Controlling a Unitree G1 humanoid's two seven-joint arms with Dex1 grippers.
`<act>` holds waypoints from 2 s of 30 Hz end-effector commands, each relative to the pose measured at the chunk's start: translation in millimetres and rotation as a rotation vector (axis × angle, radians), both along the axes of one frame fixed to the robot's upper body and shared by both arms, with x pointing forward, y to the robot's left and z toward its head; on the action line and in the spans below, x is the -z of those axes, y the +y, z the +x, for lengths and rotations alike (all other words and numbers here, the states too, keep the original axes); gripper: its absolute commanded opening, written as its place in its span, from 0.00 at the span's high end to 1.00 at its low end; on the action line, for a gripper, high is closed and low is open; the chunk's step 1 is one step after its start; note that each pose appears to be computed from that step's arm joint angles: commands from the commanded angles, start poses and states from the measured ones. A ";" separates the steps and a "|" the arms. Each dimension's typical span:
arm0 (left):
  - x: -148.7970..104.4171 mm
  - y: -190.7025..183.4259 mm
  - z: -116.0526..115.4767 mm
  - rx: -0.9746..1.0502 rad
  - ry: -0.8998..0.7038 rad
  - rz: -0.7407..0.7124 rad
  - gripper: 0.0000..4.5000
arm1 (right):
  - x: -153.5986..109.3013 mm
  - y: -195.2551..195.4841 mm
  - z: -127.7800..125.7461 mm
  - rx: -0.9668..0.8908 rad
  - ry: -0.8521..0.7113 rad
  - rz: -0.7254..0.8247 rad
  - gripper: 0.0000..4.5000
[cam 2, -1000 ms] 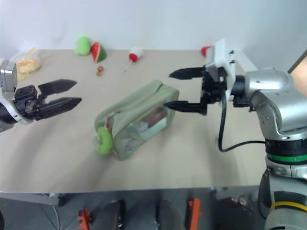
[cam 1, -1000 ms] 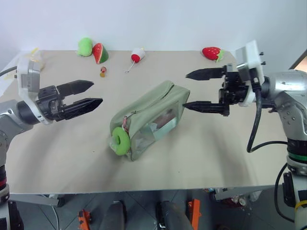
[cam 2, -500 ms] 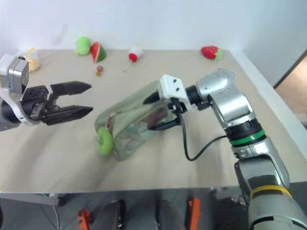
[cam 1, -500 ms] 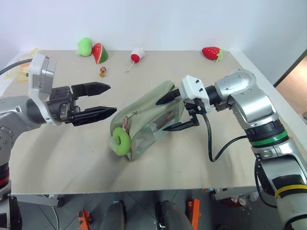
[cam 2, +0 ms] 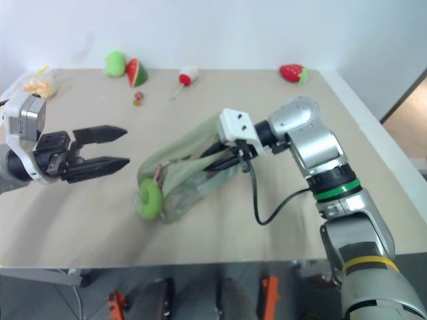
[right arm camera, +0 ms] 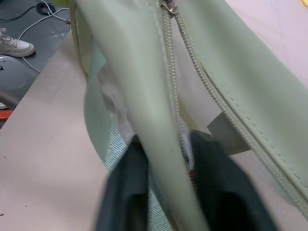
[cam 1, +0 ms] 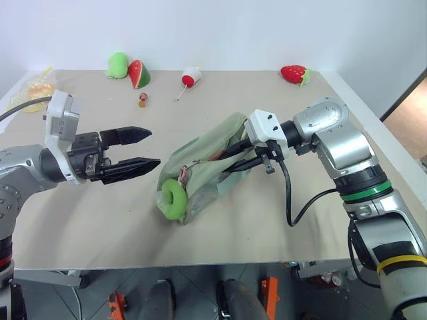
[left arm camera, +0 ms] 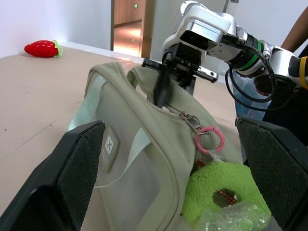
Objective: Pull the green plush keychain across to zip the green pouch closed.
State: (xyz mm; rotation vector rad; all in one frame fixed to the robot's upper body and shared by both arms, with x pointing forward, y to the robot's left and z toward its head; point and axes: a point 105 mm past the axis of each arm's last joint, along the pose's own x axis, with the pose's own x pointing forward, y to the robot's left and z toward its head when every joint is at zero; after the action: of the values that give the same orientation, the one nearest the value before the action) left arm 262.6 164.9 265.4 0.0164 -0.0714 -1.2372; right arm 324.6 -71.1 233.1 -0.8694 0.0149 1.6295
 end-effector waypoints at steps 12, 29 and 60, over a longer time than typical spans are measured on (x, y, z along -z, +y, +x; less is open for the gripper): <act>-16.1 2.0 -6.4 0.025 -0.067 -0.035 0.00 | -22.5 -17.2 33.8 0.193 -0.163 0.032 1.00; -4.7 18.6 1.1 -0.084 -0.046 -0.084 0.00 | -56.2 -6.9 59.8 0.391 -0.228 0.080 1.00; 32.8 32.6 11.7 -0.179 0.073 -0.005 0.00 | -102.4 0.3 50.4 0.351 0.010 0.409 0.01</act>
State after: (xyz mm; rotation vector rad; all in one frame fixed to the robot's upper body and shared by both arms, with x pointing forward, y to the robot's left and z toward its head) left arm 273.9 196.6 230.2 -0.0485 0.0064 -1.0557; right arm 382.2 -61.2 302.7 -0.5446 -0.0454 1.2547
